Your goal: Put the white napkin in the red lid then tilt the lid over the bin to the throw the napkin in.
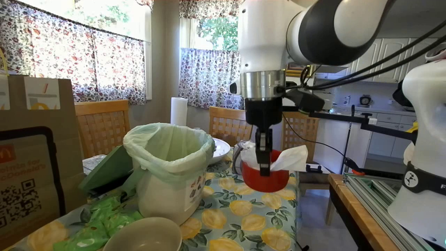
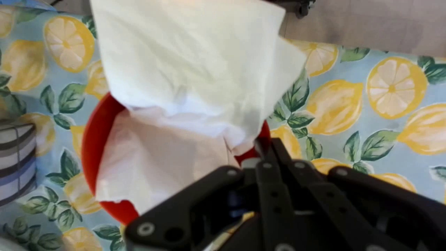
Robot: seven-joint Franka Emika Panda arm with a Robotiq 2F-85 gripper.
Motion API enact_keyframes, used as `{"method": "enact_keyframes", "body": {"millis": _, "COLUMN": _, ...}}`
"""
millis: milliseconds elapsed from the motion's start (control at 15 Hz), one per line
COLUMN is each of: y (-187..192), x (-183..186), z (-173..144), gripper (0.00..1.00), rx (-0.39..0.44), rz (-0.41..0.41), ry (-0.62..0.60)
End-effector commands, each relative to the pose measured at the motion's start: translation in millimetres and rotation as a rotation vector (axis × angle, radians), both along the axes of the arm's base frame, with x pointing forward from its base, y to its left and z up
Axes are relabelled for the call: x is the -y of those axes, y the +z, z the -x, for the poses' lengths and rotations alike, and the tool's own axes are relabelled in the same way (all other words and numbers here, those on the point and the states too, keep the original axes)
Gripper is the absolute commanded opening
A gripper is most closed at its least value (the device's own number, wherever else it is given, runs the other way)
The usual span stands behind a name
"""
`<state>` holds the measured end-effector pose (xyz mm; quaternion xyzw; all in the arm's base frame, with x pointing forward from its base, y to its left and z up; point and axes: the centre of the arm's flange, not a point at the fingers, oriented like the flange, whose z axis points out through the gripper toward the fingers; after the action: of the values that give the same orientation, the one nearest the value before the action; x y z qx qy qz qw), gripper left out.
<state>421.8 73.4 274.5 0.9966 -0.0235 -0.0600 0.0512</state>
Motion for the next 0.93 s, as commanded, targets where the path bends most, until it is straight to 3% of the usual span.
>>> {"method": "enact_keyframes", "body": {"millis": 0, "y": 58.9, "x": 33.4, "z": 3.7, "gripper": 0.02, "rx": -0.094, "rz": -0.074, "ry": 0.153}}
{"method": "enact_keyframes", "body": {"millis": 67, "y": 66.3, "x": 39.4, "z": 5.9, "gripper": 0.05, "rx": -0.122, "rz": -0.097, "ry": 0.188}}
{"method": "enact_keyframes", "body": {"millis": 200, "y": 74.0, "x": 50.8, "z": 12.7, "gripper": 0.0, "rx": -0.164, "rz": -0.098, "ry": 0.236}}
{"method": "enact_keyframes", "body": {"millis": 600, "y": 64.8, "x": 81.2, "z": 4.7, "gripper": 0.0, "rx": -0.202, "rz": -0.051, "ry": 0.065}}
{"method": "enact_keyframes", "body": {"millis": 667, "y": 61.6, "x": 84.5, "z": 2.2, "gripper": 0.26, "rx": -0.217, "rz": -0.047, "ry": 0.041}}
{"method": "enact_keyframes", "body": {"millis": 733, "y": 58.9, "x": 87.3, "z": 1.8, "gripper": 0.26, "rx": -0.214, "rz": -0.042, "ry": 0.025}}
{"method": "enact_keyframes", "body": {"millis": 867, "y": 53.2, "x": 90.9, "z": -0.2, "gripper": 0.4, "rx": -0.23, "rz": -0.049, "ry": 0.013}}
